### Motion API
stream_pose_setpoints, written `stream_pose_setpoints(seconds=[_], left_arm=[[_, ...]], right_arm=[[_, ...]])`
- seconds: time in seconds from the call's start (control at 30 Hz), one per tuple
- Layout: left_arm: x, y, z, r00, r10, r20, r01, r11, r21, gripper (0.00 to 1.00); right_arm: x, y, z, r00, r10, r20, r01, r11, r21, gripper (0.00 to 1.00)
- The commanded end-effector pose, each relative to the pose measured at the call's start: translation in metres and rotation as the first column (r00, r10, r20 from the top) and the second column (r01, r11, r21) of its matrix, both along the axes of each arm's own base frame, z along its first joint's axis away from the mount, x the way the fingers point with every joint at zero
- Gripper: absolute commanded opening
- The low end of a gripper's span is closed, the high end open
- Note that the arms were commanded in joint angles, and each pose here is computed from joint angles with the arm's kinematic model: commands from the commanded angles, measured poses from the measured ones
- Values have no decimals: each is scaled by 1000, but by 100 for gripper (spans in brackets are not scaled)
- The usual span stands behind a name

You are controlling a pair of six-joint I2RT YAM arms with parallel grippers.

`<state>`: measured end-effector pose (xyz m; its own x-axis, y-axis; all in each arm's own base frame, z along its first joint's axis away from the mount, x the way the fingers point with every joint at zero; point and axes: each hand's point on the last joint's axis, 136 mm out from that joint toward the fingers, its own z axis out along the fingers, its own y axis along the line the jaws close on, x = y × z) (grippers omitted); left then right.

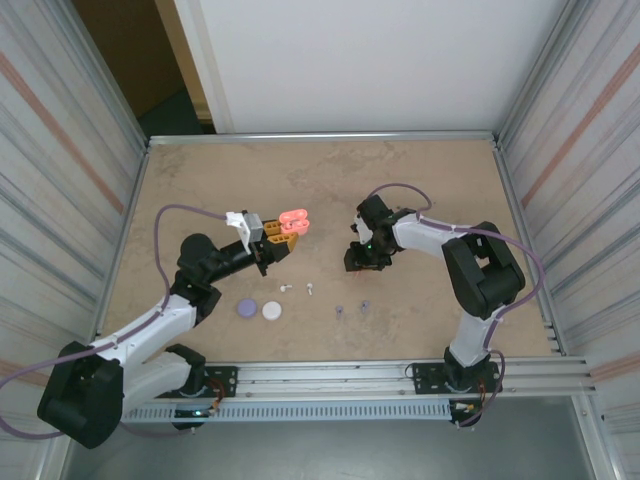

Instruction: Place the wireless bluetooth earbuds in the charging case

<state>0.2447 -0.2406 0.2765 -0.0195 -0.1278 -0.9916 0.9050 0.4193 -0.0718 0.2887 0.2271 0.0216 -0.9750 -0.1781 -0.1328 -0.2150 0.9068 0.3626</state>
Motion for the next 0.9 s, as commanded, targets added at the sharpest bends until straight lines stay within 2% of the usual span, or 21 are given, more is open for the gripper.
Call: stream_pose_setpoints(seconds=[0.0,0.6,0.87], left_arm=[[-3,1,10,999,5,42,-5,1000,-5,0],[-3,2,9,999,12,41,-12,1000,-3,0],[-3,2,9,999,11,41,-11,1000,-3,0]], right_arm=[[2,3,-1,1000,16,-2,-16,1000,-17,38],[2,4,-4,999,32,8,-32,999,-38,23],[5,2,11,997,44,59,-42,999,-34,22]])
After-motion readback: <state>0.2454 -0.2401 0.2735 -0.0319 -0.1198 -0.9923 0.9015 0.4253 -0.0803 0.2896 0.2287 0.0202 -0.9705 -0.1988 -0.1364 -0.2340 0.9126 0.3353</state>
